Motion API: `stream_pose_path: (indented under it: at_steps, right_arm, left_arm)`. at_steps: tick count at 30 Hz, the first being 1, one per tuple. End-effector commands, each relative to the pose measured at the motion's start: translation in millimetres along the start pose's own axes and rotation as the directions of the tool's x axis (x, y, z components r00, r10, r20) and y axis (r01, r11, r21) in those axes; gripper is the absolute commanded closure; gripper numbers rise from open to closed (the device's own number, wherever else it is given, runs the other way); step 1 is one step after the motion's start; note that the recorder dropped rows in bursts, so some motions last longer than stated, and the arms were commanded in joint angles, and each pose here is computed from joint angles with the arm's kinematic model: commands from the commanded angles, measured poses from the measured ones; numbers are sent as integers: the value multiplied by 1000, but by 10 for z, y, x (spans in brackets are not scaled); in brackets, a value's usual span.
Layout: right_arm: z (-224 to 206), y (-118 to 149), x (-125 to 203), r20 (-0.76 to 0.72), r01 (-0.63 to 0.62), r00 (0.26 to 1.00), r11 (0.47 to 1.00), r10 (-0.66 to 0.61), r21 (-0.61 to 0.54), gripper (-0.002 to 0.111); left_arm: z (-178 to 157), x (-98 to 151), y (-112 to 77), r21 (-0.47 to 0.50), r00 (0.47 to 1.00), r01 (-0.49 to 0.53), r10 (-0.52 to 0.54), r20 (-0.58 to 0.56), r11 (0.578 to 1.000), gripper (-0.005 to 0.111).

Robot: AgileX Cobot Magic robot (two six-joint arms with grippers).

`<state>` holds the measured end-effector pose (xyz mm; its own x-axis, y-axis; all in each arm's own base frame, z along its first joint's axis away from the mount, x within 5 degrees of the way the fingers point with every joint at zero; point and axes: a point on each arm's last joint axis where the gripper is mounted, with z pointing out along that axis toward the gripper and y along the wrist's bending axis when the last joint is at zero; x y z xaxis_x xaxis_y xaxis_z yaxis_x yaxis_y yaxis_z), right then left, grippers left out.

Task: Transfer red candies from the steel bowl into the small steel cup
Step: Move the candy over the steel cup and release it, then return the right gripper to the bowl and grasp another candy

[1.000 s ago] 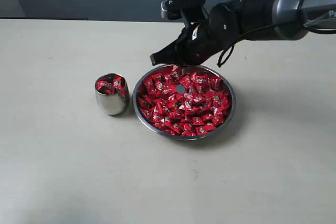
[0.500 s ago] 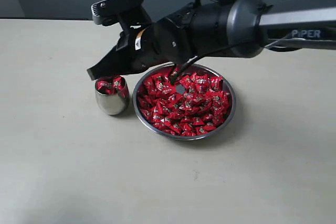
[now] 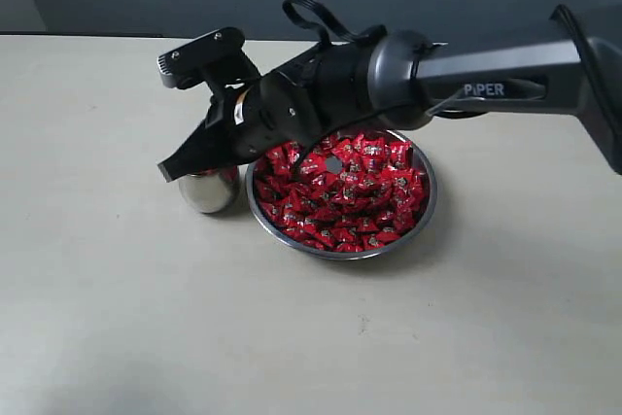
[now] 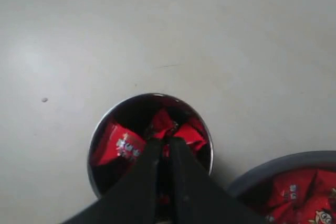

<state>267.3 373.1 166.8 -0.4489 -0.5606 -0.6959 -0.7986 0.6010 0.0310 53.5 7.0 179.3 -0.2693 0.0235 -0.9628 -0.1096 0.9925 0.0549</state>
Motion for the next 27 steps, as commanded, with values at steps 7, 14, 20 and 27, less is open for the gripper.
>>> stream_pose_path:
  at_steps: [7,14,20,27]
  right_arm:
    - [-115,4,-107,40,22,999,1000,-22,1,65]
    - [-547,-34,-284,25,62,998,998,-63,24,65]
    - [-769,-330,-211,-60,22,998,997,-18,76,65]
    - [-668,-720,154,-136,-50,988,989,69,137,65]
  left_arm:
    - [-12,-33,-2,6,1000,-2,2,19,1000,106]
    - [-12,-33,-2,6,1000,-2,2,19,1000,106]
    - [-12,-33,-2,6,1000,-2,2,19,1000,106]
    - [-12,-33,-2,6,1000,-2,2,19,1000,106]
